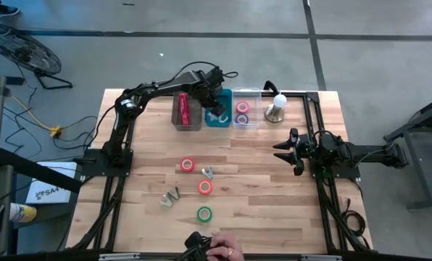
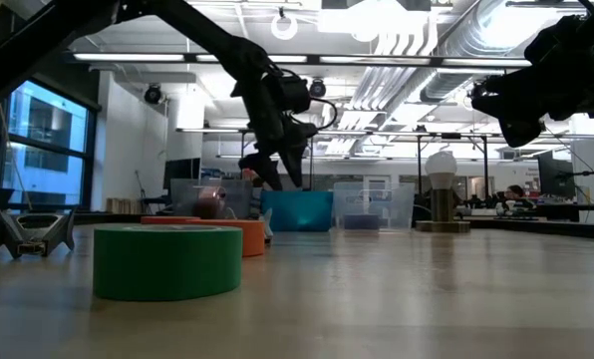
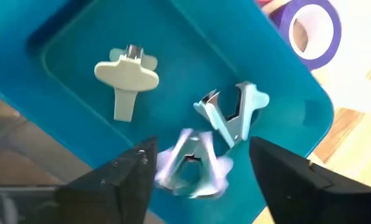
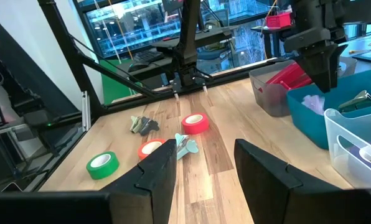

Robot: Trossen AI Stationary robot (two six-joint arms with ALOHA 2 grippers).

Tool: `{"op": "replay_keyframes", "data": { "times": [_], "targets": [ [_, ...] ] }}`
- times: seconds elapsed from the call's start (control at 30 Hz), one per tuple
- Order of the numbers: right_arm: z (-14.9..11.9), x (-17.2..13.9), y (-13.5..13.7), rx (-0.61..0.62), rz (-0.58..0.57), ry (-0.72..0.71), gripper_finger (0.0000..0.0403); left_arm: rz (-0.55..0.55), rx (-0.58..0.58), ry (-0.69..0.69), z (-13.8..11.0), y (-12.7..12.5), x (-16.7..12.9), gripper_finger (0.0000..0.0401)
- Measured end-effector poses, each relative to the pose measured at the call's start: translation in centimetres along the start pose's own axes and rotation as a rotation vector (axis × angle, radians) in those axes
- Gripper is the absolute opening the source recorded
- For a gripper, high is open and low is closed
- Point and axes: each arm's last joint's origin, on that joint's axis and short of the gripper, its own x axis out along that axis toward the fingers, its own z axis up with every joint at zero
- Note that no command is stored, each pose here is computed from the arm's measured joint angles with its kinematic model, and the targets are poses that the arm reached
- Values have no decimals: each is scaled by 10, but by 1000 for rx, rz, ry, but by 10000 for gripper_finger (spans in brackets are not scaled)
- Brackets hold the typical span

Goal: Pick and place Stapler, Stapler remover, tape
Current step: Put the purple staple remover into the blue bin, then put the red tape into the transparent bin

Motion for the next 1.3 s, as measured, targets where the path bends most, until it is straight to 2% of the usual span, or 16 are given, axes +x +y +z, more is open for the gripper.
{"op": "replay_keyframes", "data": {
  "times": [0.2,0.33,0.7,1.3],
  "targets": [
    [0,0,0,0,0,0,154,-57,-2,-29,4,-2,-1,320],
    [0,0,0,0,0,0,154,-71,-34,-10,1,-4,-9,335],
    [0,0,0,0,0,0,154,-22,-87,73,-17,-13,-48,308],
    [0,0,0,0,1,1,154,77,-139,304,-51,-32,-68,283]
  ]
}}
